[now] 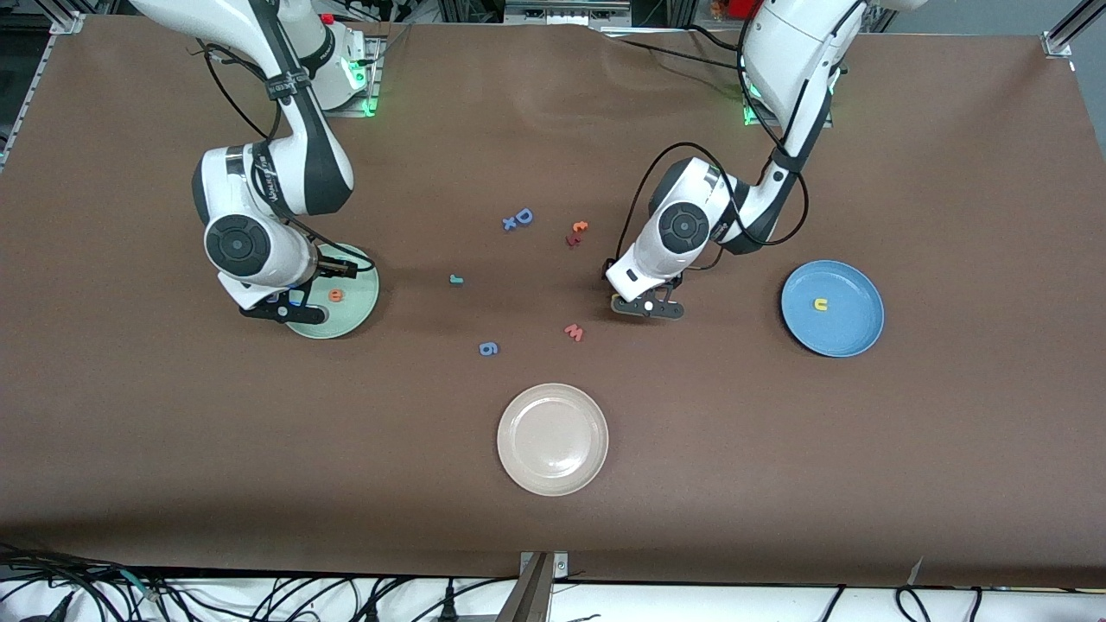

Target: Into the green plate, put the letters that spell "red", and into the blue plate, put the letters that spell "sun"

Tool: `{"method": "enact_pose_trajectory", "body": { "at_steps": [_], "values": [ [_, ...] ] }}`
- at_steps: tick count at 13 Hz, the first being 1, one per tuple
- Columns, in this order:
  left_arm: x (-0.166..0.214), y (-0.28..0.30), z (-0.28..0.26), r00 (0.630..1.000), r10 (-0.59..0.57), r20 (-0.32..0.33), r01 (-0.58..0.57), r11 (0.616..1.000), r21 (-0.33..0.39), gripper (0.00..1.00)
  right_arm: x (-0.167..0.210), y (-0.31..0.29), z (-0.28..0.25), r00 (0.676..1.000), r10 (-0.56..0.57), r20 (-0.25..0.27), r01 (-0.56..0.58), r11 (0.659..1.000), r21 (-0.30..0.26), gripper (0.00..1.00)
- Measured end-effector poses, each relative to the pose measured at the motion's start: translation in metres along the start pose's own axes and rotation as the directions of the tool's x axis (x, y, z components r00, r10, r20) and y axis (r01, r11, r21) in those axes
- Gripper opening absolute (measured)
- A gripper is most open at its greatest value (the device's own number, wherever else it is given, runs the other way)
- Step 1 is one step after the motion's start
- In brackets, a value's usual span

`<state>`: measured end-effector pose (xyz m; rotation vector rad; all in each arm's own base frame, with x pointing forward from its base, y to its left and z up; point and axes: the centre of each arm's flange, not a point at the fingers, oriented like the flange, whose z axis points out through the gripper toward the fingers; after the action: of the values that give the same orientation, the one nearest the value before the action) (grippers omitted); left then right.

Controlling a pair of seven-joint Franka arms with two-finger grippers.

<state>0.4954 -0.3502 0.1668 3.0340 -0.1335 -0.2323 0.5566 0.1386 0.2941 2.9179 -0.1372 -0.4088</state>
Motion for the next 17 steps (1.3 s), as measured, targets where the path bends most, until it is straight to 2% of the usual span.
{"method": "enact_pose_trajectory", "body": {
  "at_steps": [4,5,6,8,9,11,12,13,17],
  "values": [
    [0.001,0.0,0.0,1.0,0.0,-0.009,0.0,1.0,-0.003,0.82,0.013,0.01,-0.034,0.999,-0.018,-0.048,0.019,1.0,0.015,1.0],
    [0.002,0.0,0.0,1.0,0.0,-0.015,0.0,1.0,-0.006,0.75,0.014,0.012,-0.037,0.998,-0.02,-0.052,0.021,1.0,0.017,1.0],
    [0.002,0.001,0.0,1.0,0.0,-0.017,-0.001,1.0,-0.006,0.74,0.014,0.011,-0.038,0.998,-0.022,-0.053,0.023,1.0,0.018,1.0],
    [0.001,0.004,0.003,1.0,0.005,-0.025,-0.006,1.0,-0.008,0.59,0.009,-0.004,-0.039,0.998,-0.032,-0.045,0.034,0.998,0.045,1.0],
    [0.001,0.005,0.003,1.0,0.007,-0.026,-0.007,1.0,-0.009,0.58,0.004,-0.018,-0.039,0.999,-0.028,-0.036,0.031,0.997,0.074,1.0],
    [0.0,0.01,0.002,0.999,0.015,-0.034,-0.016,1.0,-0.013,0.41,-0.009,-0.05,-0.04,1.0,0.006,-0.022,-0.004,0.994,0.108,1.0],
    [0.0,0.01,0.002,0.999,0.015,-0.035,-0.015,1.0,-0.013,0.41,-0.015,-0.065,-0.04,0.999,0.027,-0.022,-0.024,0.993,0.114,1.0],
    [0.0,0.01,0.001,0.999,0.018,-0.037,-0.019,1.0,-0.014,0.33,-0.02,-0.08,-0.04,0.999,0.043,-0.028,-0.04,0.992,0.119,1.0],
    [0.012,-0.009,-0.01,0.997,0.056,-0.045,-0.056,0.998,0.0,0.3,-0.035,-0.134,-0.028,0.991,0.125,-0.056,-0.116,0.983,0.143,1.0]
  ]
}}
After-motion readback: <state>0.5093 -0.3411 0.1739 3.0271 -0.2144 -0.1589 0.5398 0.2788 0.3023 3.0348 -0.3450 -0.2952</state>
